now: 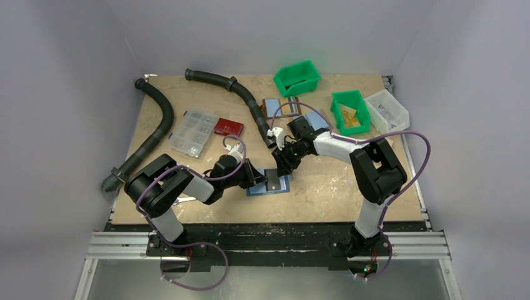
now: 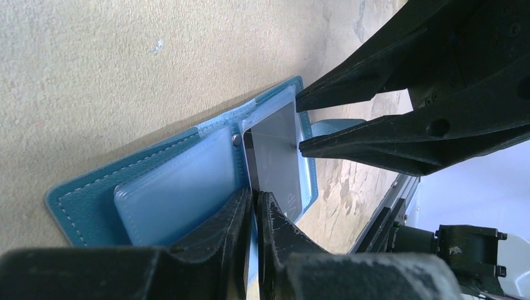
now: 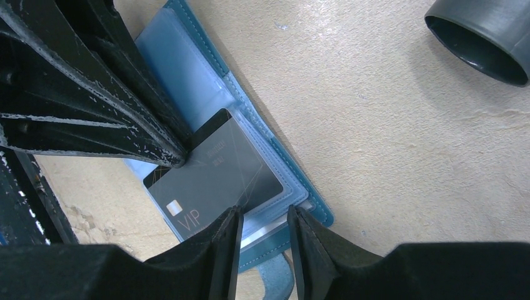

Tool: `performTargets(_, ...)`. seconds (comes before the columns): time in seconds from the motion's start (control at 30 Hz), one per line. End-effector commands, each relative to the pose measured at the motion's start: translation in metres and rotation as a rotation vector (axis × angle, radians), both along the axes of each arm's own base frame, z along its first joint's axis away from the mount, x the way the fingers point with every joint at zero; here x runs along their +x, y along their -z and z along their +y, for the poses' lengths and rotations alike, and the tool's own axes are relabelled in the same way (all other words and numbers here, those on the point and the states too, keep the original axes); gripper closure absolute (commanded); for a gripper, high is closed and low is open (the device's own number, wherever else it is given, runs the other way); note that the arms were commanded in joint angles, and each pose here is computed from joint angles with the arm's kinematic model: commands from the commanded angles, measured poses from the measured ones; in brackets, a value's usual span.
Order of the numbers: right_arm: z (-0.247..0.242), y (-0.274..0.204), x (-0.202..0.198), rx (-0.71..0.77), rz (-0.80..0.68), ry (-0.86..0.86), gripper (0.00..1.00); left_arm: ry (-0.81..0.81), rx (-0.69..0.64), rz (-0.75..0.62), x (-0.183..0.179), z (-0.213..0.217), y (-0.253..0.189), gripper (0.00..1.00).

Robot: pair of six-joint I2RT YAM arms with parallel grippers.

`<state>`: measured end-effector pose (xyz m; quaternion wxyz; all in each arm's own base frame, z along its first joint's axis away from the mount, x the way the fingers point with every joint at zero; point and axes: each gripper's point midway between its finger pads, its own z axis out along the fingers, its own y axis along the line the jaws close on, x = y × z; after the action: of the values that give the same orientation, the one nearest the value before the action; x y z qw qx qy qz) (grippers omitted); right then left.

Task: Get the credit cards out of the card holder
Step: Remove the credit card from the card holder.

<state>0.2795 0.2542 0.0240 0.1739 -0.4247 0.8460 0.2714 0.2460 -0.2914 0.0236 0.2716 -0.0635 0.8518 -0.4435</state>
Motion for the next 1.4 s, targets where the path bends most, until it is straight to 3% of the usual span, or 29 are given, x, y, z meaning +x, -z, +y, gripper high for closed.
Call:
performTargets(0.0, -0.022, 0.019, 0.010, -0.113, -0.030, 0.036, 0.57, 0.056, 0.036, 0.039, -0.016, 0.006, 0.013, 0.88)
performTargets(0.23, -0.022, 0.019, 0.009, -0.113, -0.031, 0.036, 0.57, 0.061, 0.013, 0.047, -0.017, 0.005, 0.013, 0.86)
performTargets(0.43, -0.023, 0.019, 0.009, -0.113, -0.030, 0.036, 0.57, 0.059, 0.002, 0.049, -0.017, 0.005, 0.014, 1.00)
performTargets(0.67, -0.022, 0.019, 0.010, -0.113, -0.033, 0.037, 0.57, 0.037, -0.002, 0.053, -0.018, 0.012, 0.017, 1.00)
performTargets(1.1, -0.023, 0.020, 0.011, -0.120, -0.036, 0.039, 0.57, -0.043, 0.138, 0.045, -0.014, 0.044, 0.024, 1.00)
performTargets(1.37, -0.021, 0.016, 0.009, -0.105, -0.032, 0.026, 0.57, -0.032, 0.061, 0.026, -0.015, 0.038, 0.009, 0.98)
